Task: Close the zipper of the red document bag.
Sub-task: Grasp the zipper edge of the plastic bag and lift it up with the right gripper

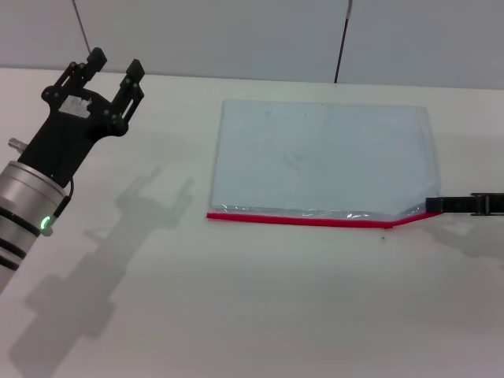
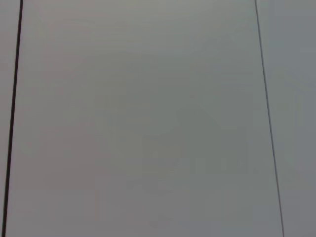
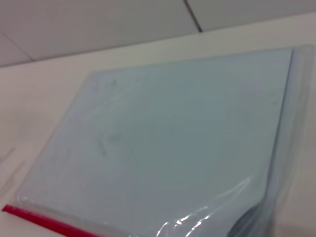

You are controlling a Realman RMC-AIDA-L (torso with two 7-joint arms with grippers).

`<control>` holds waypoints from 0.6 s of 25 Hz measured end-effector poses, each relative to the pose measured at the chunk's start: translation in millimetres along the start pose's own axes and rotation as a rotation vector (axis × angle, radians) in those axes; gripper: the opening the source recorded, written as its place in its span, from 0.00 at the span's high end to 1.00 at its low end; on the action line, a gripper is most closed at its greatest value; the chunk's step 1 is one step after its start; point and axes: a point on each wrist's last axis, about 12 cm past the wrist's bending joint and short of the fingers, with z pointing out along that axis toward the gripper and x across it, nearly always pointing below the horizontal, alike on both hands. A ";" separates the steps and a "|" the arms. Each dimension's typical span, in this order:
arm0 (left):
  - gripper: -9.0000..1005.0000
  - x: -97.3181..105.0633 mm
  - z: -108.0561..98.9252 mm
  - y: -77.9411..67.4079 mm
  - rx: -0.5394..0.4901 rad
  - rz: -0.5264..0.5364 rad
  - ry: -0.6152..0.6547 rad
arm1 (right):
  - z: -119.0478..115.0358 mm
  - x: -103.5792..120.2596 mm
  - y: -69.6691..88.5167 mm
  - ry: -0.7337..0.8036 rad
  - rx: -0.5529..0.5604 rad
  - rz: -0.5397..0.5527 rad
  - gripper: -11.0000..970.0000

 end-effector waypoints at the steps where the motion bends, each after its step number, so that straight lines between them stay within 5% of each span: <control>1: 0.41 0.0 0.0 0.1 -0.001 0.000 0.000 | 2.7 -0.5 1.8 0.004 0.000 -0.004 0.26; 15: 0.41 0.1 0.6 -0.8 0.000 -0.002 -0.001 | 28.9 -9.1 17.7 -0.004 0.031 -0.020 0.27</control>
